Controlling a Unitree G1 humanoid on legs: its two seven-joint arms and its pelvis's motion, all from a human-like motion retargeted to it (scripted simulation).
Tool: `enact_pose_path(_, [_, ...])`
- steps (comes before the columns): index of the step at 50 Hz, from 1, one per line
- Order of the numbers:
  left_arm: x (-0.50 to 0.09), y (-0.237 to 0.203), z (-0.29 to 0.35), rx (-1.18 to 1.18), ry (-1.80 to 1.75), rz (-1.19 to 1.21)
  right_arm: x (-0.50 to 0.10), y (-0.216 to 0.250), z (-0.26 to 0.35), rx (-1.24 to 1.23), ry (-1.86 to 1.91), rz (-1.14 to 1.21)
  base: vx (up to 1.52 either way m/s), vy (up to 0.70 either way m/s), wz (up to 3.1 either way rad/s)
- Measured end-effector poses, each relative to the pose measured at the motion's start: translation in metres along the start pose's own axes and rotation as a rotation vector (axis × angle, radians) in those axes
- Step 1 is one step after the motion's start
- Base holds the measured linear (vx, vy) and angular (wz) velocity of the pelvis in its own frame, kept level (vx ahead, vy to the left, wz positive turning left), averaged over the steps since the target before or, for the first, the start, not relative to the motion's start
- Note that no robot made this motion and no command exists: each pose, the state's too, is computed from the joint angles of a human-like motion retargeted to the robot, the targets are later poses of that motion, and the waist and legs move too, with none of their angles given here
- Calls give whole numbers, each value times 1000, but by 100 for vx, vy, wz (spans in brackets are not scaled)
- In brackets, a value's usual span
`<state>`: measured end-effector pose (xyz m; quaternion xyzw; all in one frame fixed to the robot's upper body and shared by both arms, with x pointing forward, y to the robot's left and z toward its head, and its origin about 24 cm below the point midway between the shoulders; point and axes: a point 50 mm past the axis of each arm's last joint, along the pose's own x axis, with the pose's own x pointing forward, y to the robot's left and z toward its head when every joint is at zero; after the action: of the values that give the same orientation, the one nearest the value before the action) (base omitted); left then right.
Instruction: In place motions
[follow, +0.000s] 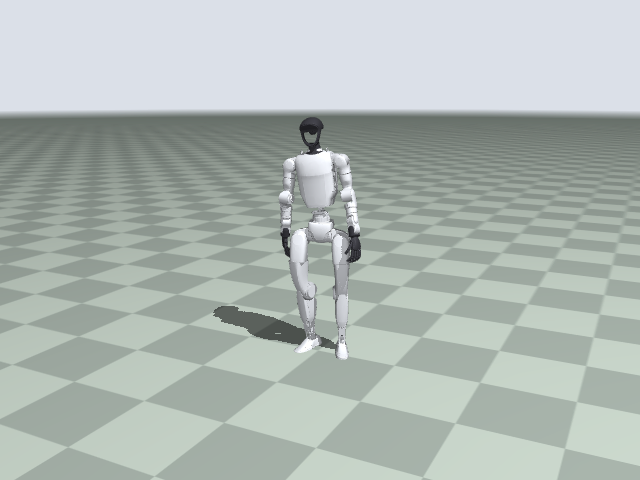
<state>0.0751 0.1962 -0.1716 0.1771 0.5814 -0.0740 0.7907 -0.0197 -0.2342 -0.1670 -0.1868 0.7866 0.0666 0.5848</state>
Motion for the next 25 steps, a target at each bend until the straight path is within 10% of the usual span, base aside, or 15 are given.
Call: enact_pose_path(25, [-74,-60,-170,-213,735,-117,-11,10,64,-229,-304,-32,5,22,-15])
